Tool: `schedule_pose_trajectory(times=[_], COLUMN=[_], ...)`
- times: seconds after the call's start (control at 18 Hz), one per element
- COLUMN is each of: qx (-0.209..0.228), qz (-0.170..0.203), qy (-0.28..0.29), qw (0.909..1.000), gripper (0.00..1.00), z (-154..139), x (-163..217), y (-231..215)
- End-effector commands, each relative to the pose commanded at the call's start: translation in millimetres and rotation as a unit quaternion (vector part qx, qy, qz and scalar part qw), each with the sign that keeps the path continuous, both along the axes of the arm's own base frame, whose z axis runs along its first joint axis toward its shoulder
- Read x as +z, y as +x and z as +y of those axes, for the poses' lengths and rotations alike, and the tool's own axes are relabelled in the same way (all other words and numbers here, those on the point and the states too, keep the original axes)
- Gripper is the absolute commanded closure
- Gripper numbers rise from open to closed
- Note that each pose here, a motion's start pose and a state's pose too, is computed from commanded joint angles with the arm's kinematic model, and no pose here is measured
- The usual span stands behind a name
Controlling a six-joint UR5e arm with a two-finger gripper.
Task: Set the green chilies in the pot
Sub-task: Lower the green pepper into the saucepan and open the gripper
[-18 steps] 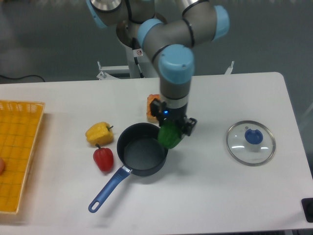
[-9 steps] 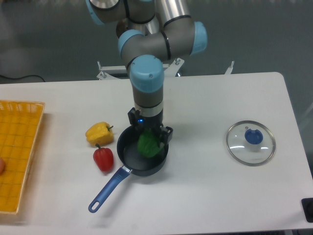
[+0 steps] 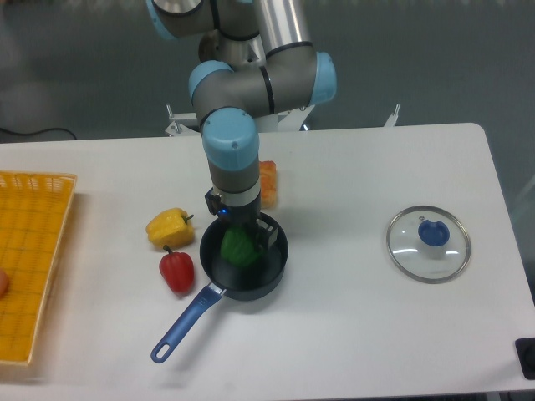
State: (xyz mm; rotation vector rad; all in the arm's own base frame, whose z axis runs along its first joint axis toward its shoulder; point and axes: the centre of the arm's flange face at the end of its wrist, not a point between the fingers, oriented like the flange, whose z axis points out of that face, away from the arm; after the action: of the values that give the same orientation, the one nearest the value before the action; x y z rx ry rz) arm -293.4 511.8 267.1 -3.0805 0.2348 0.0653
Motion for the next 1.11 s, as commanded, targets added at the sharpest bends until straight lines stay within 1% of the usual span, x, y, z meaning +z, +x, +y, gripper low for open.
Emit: schedule_pose_trajectory(times=[0.33, 0.44, 0.67, 0.83, 0.89, 1.11], qx=[0.001, 0.002, 0.002, 0.002, 0.002, 0.000], qz=[0.000, 0.007, 0.008, 0.010, 0.010, 0.012], qy=[-0.009, -0.009, -0.010, -0.008, -0.009, -0.008], qw=[1.0000, 0.9999, 0.9999, 0.9999, 0.9999, 0.9999], gripper=[0.31, 0.30, 0.19, 0.03, 0.01, 0.00], z=[4.7, 5.7, 5.4, 5.1, 5.0, 5.5], x=[-12.7, -15.4, -16.9, -14.2, -14.3, -10.7], y=[-7.3, -9.6, -11.0, -10.8, -10.7, -10.1])
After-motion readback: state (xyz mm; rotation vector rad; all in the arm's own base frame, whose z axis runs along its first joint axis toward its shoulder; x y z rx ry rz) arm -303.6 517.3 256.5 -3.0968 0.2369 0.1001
